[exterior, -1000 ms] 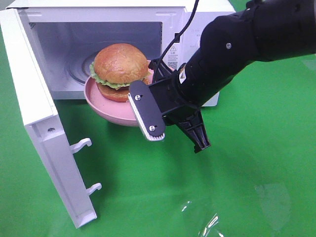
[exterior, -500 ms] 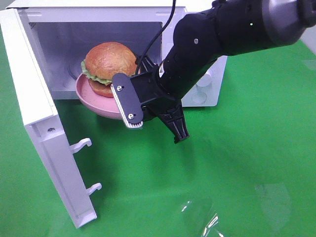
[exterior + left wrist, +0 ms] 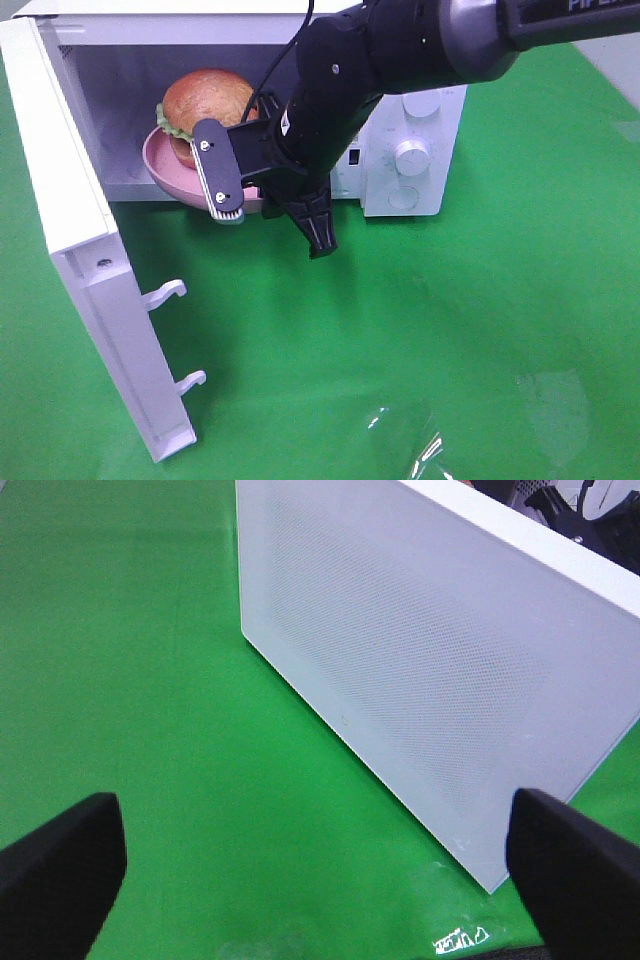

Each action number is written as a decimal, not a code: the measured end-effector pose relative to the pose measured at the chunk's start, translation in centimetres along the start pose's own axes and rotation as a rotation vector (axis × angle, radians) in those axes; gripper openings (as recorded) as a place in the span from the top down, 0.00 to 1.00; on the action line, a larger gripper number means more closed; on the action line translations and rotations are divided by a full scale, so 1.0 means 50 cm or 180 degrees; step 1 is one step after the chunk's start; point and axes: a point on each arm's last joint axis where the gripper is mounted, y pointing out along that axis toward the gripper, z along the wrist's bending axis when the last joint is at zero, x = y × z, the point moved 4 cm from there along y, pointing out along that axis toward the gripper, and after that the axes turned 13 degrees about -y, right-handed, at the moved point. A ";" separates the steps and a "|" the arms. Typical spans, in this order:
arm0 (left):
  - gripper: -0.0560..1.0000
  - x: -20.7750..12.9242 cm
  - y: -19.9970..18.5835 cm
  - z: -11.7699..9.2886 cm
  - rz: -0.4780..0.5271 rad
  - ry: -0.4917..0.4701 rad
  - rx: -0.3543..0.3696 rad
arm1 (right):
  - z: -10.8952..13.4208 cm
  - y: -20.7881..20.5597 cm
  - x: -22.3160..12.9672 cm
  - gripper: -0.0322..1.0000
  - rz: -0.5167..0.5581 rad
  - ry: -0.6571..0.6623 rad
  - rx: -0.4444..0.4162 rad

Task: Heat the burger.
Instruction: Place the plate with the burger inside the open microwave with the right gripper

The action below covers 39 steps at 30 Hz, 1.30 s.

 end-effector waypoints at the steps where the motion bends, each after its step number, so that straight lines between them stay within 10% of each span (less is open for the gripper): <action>1: 0.05 0.000 0.000 0.000 0.0000 0.0000 0.0000 | -0.008 0.002 0.000 0.93 0.0010 0.0043 -0.0021; 39: 0.05 0.000 0.000 0.000 0.0000 0.0000 0.0000 | -0.101 0.101 -0.032 0.92 0.0281 0.0337 -0.0132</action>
